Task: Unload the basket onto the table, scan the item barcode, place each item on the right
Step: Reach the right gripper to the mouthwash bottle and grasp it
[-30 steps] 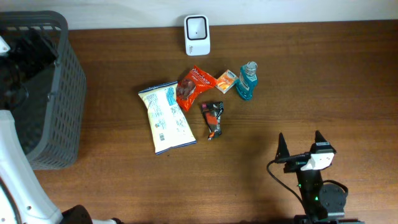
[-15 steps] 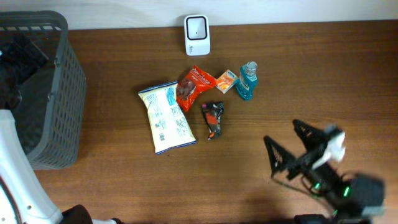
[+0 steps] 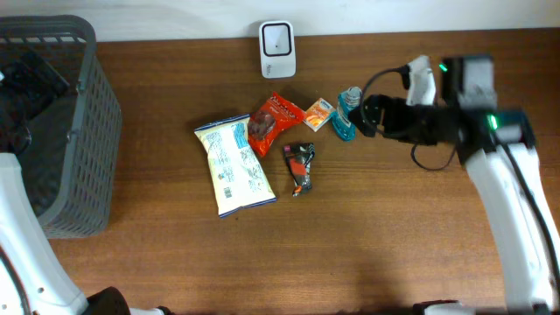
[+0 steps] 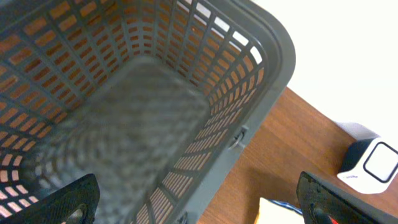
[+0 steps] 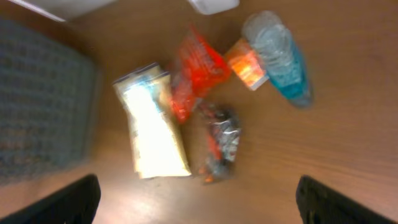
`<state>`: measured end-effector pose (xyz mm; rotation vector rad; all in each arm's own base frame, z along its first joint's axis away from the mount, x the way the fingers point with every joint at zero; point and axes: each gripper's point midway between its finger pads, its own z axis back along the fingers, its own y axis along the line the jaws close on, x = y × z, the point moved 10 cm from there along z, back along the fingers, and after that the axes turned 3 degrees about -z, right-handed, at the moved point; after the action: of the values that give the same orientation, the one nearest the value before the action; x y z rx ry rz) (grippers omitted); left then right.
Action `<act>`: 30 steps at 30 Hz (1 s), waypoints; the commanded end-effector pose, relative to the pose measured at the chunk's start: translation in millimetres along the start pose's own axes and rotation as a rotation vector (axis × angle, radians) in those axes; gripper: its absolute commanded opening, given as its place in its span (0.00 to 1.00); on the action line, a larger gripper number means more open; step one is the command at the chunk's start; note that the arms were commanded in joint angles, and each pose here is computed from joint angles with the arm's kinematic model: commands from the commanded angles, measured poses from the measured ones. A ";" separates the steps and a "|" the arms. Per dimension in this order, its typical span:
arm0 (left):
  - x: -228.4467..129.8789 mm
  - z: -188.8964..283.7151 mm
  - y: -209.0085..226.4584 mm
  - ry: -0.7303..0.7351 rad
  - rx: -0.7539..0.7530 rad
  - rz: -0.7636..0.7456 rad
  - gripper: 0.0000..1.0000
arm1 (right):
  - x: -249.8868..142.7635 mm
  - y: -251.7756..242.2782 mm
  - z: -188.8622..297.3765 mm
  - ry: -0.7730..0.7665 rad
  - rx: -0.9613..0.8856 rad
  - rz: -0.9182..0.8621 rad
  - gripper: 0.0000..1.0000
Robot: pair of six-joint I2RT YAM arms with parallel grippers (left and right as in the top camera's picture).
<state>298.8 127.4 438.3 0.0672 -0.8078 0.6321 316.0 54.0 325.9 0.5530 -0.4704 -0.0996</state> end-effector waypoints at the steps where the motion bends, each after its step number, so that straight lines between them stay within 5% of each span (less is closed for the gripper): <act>1: 2.6 1.9 1.1 -0.013 0.007 0.013 0.99 | 35.2 17.3 -0.2 -0.080 -0.330 -0.001 0.99; 9: 2.6 1.9 1.1 -0.013 0.007 0.013 0.99 | 44.4 23.7 -76.0 -0.197 -0.546 -0.379 0.86; 14: 2.6 1.9 1.1 -0.013 0.007 0.013 0.99 | 50.1 21.1 -117.5 -0.228 -0.579 -0.362 0.85; 20: 2.6 1.9 1.1 -0.013 0.007 0.013 0.99 | 57.6 18.5 -132.9 -0.295 -0.602 -0.349 0.69; 30: 2.6 1.9 1.1 -0.013 0.007 0.013 0.99 | 56.9 7.6 -163.0 -0.311 -0.675 -0.317 0.65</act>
<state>298.8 127.5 438.1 0.0675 -0.8071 0.6331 436.7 124.6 229.3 -0.0393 -0.5679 -0.6244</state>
